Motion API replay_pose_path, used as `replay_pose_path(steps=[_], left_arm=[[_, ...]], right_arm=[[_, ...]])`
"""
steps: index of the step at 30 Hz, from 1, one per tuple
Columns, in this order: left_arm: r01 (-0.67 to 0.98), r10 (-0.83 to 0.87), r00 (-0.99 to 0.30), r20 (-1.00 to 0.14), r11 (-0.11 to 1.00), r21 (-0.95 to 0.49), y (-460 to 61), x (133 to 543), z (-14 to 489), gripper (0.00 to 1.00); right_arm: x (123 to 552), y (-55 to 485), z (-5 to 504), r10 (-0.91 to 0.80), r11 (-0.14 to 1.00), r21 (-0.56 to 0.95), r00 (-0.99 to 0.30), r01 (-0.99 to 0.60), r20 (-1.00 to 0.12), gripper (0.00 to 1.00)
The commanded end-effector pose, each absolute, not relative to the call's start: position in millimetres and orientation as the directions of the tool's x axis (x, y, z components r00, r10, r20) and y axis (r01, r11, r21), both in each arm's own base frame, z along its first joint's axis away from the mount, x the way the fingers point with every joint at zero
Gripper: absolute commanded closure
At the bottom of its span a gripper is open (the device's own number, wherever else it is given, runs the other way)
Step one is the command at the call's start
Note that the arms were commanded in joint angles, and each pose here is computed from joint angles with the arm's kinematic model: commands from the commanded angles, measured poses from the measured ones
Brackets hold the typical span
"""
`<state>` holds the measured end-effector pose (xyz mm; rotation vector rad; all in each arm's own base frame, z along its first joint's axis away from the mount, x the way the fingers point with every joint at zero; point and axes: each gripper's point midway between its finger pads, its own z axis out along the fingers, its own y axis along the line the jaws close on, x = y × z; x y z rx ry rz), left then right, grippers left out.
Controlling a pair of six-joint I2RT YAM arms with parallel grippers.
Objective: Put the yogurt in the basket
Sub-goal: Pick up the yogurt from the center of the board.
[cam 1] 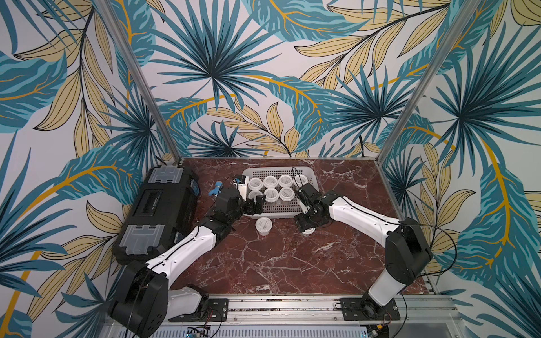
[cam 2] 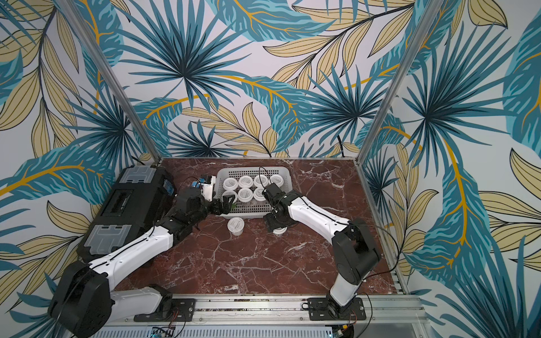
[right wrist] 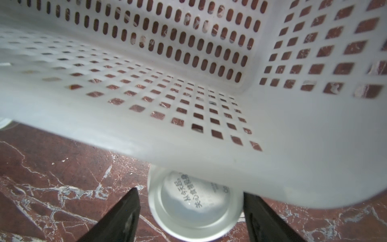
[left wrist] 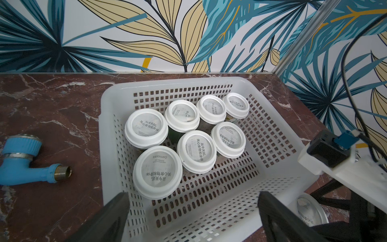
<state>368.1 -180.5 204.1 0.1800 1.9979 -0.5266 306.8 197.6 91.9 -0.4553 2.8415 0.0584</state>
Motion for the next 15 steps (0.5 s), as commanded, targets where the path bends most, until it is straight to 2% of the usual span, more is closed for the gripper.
replay_pose_path(steps=[1, 8, 11, 15], left_arm=[[0.357, -0.100, -0.428, -0.898, 0.894, -0.270, -183.1, 375.8, 226.8, 0.00], [0.356, -0.099, -0.428, -0.898, 0.895, -0.268, -182.9, 375.9, 226.6, 0.00], [0.356, -0.101, -0.429, -0.898, 0.895, -0.271, -182.9, 375.9, 226.6, 0.00], [0.354, -0.098, -0.432, -0.896, 0.896, -0.269, -183.1, 376.1, 225.4, 0.00]], right_arm=[[304.7, 197.2, 84.6, -0.305, 0.949, 0.001, -0.921, -0.314, -0.241, 0.18], [302.4, 193.6, 81.0, -0.305, 0.950, -0.009, -0.924, -0.312, -0.232, 0.18], [302.5, 194.8, 81.4, -0.303, 0.950, -0.003, -0.924, -0.311, -0.233, 0.24], [301.9, 194.3, 81.7, -0.303, 0.950, -0.003, -0.924, -0.311, -0.234, 0.25]])
